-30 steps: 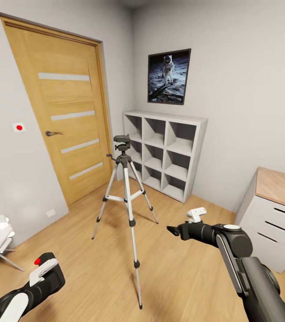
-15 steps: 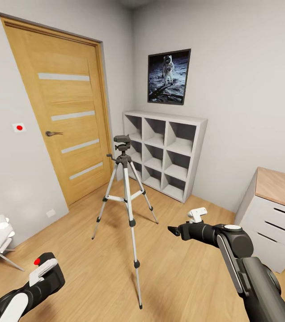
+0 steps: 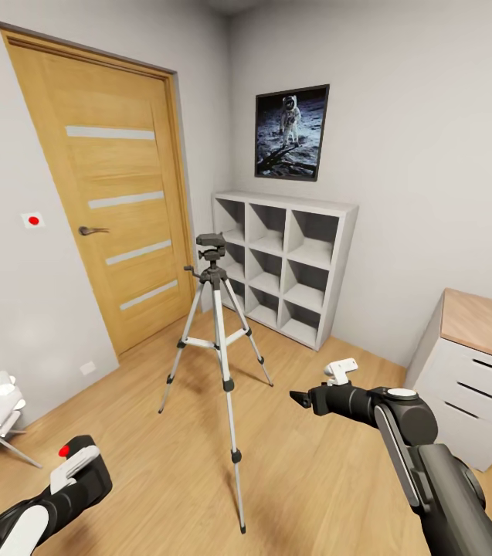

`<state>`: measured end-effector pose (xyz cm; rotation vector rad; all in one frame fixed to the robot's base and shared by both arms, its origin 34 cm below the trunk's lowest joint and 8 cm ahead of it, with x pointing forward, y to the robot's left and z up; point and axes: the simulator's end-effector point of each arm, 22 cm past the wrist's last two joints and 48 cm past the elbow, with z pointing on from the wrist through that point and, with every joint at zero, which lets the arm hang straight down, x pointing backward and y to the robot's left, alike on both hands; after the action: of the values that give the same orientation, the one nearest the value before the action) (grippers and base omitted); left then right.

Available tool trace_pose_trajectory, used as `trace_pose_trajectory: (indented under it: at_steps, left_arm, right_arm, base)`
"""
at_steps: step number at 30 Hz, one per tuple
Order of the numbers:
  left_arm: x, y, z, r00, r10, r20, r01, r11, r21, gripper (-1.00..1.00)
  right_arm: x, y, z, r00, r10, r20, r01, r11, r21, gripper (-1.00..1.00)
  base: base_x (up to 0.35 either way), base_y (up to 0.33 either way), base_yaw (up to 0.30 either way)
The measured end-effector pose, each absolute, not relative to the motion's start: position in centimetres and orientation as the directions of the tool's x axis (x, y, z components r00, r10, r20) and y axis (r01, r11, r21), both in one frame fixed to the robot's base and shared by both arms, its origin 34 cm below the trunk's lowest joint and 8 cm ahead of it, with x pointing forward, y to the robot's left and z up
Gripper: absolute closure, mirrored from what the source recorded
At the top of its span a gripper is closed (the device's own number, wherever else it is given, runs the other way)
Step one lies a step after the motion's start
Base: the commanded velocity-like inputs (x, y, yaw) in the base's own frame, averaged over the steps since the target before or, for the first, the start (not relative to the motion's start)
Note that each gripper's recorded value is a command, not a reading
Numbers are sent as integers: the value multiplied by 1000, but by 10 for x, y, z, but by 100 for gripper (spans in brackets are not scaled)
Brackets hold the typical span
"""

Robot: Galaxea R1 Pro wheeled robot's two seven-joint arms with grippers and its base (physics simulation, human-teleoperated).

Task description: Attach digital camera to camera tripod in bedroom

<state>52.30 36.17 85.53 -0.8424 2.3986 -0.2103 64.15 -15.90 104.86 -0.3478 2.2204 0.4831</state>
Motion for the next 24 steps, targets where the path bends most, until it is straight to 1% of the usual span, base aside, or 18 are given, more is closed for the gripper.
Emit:
trace_pose_trajectory:
  at_steps: [6, 13, 17, 24]
  left_arm:
    - [525, 362, 857, -625, -615, -480, -521, 787, -330, 100]
    - [527, 364, 858, -613, -617, -494, -525, 785, -330, 100]
    - [525, 368, 859, -609, -615, -500, -525, 786, -327, 100]
    - [520, 375, 866, -596, -618, -512, -526, 783, -333, 100]
  right_arm:
    - [642, -159, 1049, -626, -86, -775, -401, 888, 225, -100]
    - [643, -158, 1050, -625, -87, -776, -401, 888, 224, -100]
    - [643, -158, 1051, -624, -86, -777, -401, 889, 224, -100]
    - [643, -158, 1053, -622, -87, -779, -402, 888, 222, -100]
  base:
    - [0, -22, 0]
    - [0, -222, 0]
    - [0, -324, 166]
    - [0, -329, 241]
